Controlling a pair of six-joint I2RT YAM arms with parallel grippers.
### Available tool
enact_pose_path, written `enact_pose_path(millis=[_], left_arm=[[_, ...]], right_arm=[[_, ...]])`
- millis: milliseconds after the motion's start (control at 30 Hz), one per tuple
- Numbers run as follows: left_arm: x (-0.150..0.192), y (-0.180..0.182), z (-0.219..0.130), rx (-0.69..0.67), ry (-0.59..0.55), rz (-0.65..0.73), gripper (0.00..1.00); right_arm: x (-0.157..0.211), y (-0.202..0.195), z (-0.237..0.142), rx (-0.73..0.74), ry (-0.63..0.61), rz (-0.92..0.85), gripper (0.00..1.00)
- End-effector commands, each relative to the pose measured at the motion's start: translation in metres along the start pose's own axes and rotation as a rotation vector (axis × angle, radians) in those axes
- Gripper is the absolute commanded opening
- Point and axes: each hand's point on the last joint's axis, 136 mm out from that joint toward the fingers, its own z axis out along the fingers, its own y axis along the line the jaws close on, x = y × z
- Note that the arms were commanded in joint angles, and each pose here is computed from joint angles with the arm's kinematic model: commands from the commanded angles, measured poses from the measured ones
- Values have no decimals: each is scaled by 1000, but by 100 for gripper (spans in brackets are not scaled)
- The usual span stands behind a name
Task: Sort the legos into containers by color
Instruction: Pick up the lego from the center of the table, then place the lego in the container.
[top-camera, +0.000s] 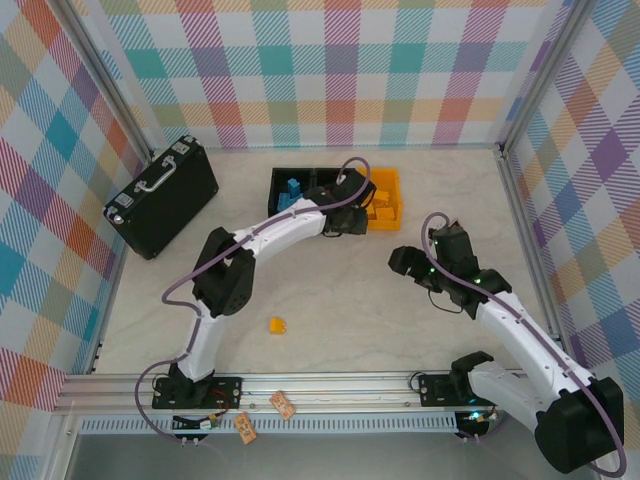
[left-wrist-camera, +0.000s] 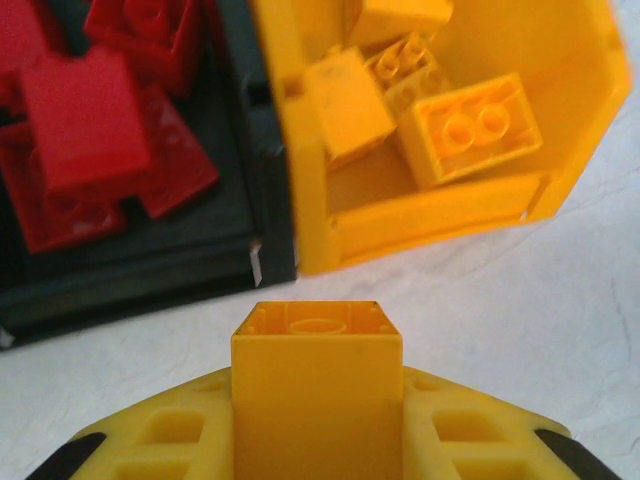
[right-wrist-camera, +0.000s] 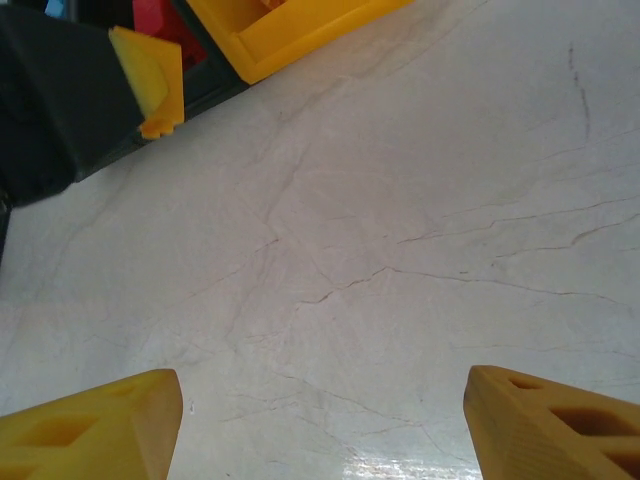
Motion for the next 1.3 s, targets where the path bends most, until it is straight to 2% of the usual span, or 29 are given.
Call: enact_pose_path(millis=[0,233,500,700,900,967,1100,1267], left_arm=[[-19,-13,-2,3,-21,32,27],[-56,-33,16,18,-72,66,30],[-85,-51,37,140,-155,31,34],[-101,-54,49,175,-221,17,36],[-108,-43,63,167,-240,0,36],[-111,-43,65,176,-248,-9,39],[-118,-45,58,196,-265,-19,55],[-121,-52,37,234,-256,-29,59]], right_arm=[[7,-9,0,14,18,19,75],[8,-12,1,16,25,30,75],[4,-16,0,25,22,37,75],[6,-21,-2,37,27,42,75],[6,-27,-6,51,19,49,75],[5,-28,-8,51,12,49,75],[6,-29,-5,52,19,54,75],[8,-27,1,35,35,67,75]])
